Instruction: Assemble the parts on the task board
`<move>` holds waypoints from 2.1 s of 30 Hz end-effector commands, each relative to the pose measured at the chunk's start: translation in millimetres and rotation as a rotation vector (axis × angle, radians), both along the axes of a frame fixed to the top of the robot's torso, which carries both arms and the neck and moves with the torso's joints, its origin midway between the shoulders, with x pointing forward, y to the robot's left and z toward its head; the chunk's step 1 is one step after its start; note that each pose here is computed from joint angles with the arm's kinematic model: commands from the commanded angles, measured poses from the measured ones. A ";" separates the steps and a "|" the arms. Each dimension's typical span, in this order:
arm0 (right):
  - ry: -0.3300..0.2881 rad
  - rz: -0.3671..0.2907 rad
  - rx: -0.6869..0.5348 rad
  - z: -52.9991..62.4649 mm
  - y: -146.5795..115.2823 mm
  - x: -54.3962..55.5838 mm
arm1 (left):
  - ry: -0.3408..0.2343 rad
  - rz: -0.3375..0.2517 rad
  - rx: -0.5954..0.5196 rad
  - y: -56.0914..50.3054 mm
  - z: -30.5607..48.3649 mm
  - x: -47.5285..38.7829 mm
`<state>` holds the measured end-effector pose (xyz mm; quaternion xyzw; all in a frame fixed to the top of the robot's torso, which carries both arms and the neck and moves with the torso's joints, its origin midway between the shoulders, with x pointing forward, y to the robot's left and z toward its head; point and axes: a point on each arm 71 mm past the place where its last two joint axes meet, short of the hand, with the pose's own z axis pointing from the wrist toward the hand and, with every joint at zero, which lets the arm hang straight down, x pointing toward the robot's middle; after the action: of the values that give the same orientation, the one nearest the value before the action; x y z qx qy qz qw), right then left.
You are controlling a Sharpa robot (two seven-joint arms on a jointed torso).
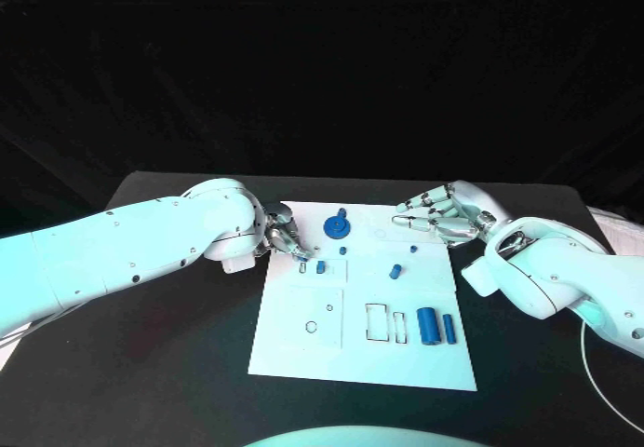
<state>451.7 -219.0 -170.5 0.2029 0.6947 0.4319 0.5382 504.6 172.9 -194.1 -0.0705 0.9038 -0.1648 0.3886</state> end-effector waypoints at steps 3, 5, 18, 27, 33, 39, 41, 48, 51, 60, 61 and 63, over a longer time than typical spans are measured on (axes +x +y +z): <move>0.006 0.011 -0.002 -1.6 1.4 -0.8 | -0.022 -0.047 0.033 -3.8 -0.2 -1.8; 0.006 0.011 -0.002 -1.8 1.7 -0.9 | -0.015 -0.053 0.041 -4.1 -1.3 -2.3; 0.010 0.013 -0.003 -2.8 2.1 -1.1 | 0.040 -0.063 0.079 -2.9 -9.6 -4.8; 0.012 0.016 -0.003 -3.7 2.6 -1.2 | 0.069 -0.071 0.096 -2.0 -12.1 -7.5; 0.013 0.018 -0.002 -4.2 3.0 -1.5 | 0.080 -0.071 0.100 -2.3 -13.5 -9.2; 0.013 0.018 -0.002 -4.3 3.1 -1.7 | 0.085 -0.064 0.106 -1.6 -14.3 -9.4; 0.013 0.018 -0.002 -4.3 3.1 -1.8 | 0.087 -0.060 0.107 -1.4 -14.5 -9.2; 0.012 0.020 -0.001 -4.1 3.6 -2.2 | 0.095 -0.056 0.103 -3.3 -15.2 -8.8; 0.011 0.022 0.001 -3.7 4.2 -2.6 | 0.099 -0.057 0.103 -4.8 -15.6 -8.5; -0.020 0.029 -0.006 -1.4 5.5 -3.7 | 0.108 -0.066 0.130 -8.8 -17.4 -5.8; -0.020 0.028 -0.008 -1.4 5.4 -3.7 | 0.108 -0.066 0.132 -9.3 -17.5 -5.5; -0.019 0.028 -0.010 -1.5 5.4 -3.7 | 0.108 -0.068 0.135 -10.5 -17.7 -5.1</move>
<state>448.9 -215.1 -172.8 0.1987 0.6957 0.4358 0.5353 504.1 165.1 -203.9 -0.0365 0.9250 -0.1229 0.3577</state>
